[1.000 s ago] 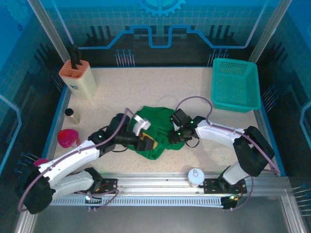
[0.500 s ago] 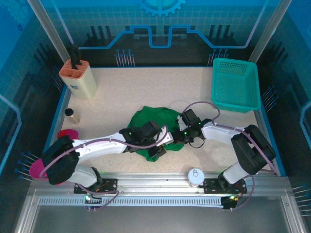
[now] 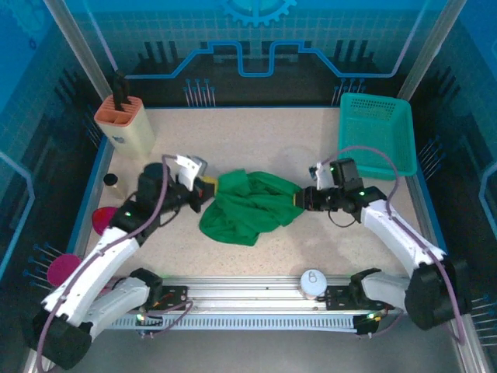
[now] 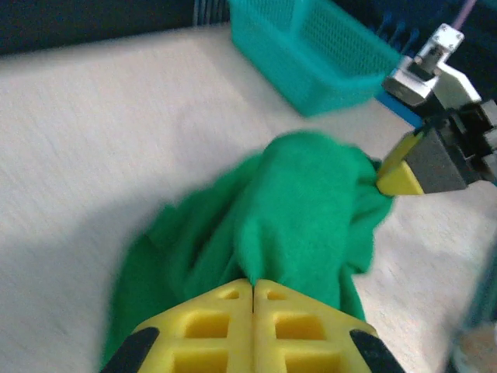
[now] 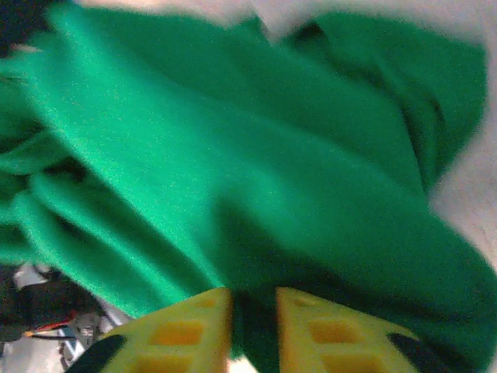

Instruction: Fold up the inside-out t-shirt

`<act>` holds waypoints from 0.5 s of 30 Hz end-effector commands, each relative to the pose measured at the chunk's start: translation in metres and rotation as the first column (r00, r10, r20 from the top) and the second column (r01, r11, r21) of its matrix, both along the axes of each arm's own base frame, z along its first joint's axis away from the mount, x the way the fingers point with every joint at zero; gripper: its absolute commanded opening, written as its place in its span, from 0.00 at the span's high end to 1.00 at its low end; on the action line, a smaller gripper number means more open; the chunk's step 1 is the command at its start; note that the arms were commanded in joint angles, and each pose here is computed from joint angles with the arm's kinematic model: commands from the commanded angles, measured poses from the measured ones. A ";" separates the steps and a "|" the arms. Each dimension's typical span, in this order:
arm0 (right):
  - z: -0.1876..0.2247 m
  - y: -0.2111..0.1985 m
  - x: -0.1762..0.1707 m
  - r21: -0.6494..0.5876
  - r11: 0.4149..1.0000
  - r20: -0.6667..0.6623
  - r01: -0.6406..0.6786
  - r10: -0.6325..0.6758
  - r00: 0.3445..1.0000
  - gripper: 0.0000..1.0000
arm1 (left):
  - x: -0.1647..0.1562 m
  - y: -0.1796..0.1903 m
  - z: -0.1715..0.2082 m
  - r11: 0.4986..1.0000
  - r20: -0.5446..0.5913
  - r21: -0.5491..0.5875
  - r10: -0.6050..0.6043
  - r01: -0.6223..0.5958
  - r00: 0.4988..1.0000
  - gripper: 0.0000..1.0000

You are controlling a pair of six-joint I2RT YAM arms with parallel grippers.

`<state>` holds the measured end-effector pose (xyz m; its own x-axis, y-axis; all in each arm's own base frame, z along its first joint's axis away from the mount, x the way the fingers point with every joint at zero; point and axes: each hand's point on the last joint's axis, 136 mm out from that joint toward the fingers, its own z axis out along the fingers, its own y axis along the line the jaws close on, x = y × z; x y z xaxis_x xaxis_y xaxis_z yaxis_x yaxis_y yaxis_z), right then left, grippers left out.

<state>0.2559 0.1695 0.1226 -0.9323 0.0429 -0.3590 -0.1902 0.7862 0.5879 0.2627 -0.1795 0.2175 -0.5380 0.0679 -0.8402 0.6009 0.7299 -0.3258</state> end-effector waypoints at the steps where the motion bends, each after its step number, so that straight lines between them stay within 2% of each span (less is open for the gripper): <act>1: -0.062 -0.023 -0.044 -0.267 0.962 -0.186 -0.054 0.003 0.983 0.59 | -0.030 -0.004 -0.087 0.991 -0.359 -0.110 0.027 -0.071 0.933 0.76; 4: -0.042 -0.003 -0.045 -0.308 0.941 -0.092 -0.140 0.118 0.989 0.51 | -0.035 -0.004 -0.086 0.988 -0.361 -0.111 0.056 -0.103 0.931 0.61; 6: -0.024 0.010 -0.043 -0.303 0.934 -0.053 -0.190 0.182 0.982 0.48 | -0.038 -0.002 -0.072 0.991 -0.344 -0.086 0.065 -0.100 0.937 0.55; 8: -0.015 0.016 -0.039 -0.324 0.925 -0.050 -0.197 0.191 0.980 0.48 | -0.042 -0.008 -0.056 0.994 -0.342 -0.092 0.024 -0.059 0.939 0.50; 11: -0.006 0.035 -0.032 -0.316 0.925 -0.027 -0.213 0.215 0.976 0.47 | -0.053 -0.029 -0.043 0.997 -0.385 -0.075 -0.051 0.024 0.921 0.46; 15: -0.017 0.059 -0.023 -0.303 0.930 -0.015 -0.209 0.215 0.977 0.45 | -0.071 -0.072 -0.051 0.992 -0.478 -0.045 -0.128 0.121 0.869 0.44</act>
